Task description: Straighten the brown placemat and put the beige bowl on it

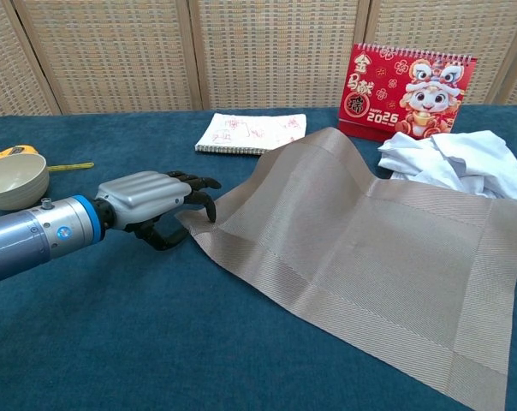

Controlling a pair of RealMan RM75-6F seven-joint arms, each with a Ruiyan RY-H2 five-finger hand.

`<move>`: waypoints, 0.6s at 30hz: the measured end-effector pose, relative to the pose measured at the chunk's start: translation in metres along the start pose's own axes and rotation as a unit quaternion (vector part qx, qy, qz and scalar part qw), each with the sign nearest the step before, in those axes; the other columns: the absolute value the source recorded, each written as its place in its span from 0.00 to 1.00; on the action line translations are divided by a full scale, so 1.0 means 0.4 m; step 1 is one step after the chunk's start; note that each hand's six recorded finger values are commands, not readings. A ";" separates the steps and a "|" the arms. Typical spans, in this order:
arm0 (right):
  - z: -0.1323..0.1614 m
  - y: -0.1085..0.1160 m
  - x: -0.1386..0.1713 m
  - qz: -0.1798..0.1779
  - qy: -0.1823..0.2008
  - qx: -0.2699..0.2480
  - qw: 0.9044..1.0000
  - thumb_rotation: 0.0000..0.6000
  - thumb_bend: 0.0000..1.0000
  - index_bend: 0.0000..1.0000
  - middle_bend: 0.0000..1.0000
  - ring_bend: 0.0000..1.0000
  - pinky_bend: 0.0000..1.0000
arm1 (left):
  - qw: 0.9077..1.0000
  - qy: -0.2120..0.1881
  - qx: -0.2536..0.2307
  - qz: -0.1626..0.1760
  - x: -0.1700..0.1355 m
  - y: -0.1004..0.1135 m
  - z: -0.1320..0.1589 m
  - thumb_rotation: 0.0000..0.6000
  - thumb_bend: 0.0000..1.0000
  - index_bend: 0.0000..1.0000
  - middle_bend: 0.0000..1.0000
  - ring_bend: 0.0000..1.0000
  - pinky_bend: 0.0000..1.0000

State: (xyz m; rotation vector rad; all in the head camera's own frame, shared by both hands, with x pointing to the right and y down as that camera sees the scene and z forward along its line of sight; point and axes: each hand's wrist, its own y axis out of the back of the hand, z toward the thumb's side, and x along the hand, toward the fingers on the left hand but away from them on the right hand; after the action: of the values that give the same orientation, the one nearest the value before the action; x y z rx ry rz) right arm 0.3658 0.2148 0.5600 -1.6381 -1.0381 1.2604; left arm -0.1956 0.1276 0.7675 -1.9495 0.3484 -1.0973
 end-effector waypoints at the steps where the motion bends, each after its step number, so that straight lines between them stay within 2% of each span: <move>1: 0.000 0.000 0.000 0.000 0.000 0.000 1.000 1.00 0.00 0.00 0.00 0.00 0.00 | 1.000 0.000 0.000 0.000 0.001 0.000 0.001 1.00 0.61 0.34 0.00 0.00 0.00; 8: 0.001 0.003 0.002 -0.001 0.001 -0.002 1.000 1.00 0.00 0.00 0.00 0.00 0.00 | 1.000 0.001 -0.005 0.007 0.004 0.003 0.005 1.00 0.60 0.63 0.00 0.00 0.00; 18: 0.002 0.008 0.003 -0.004 0.003 -0.006 1.000 1.00 0.00 0.00 0.00 0.00 0.00 | 1.000 0.006 -0.008 0.020 0.001 0.010 -0.004 1.00 0.59 0.78 0.00 0.00 0.00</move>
State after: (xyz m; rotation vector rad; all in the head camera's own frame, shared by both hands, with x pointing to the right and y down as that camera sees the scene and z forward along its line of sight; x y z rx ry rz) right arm 0.3655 0.2149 0.5563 -1.6429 -1.0494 1.2455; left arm -0.1961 0.1241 0.7652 -1.9423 0.4023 -1.0849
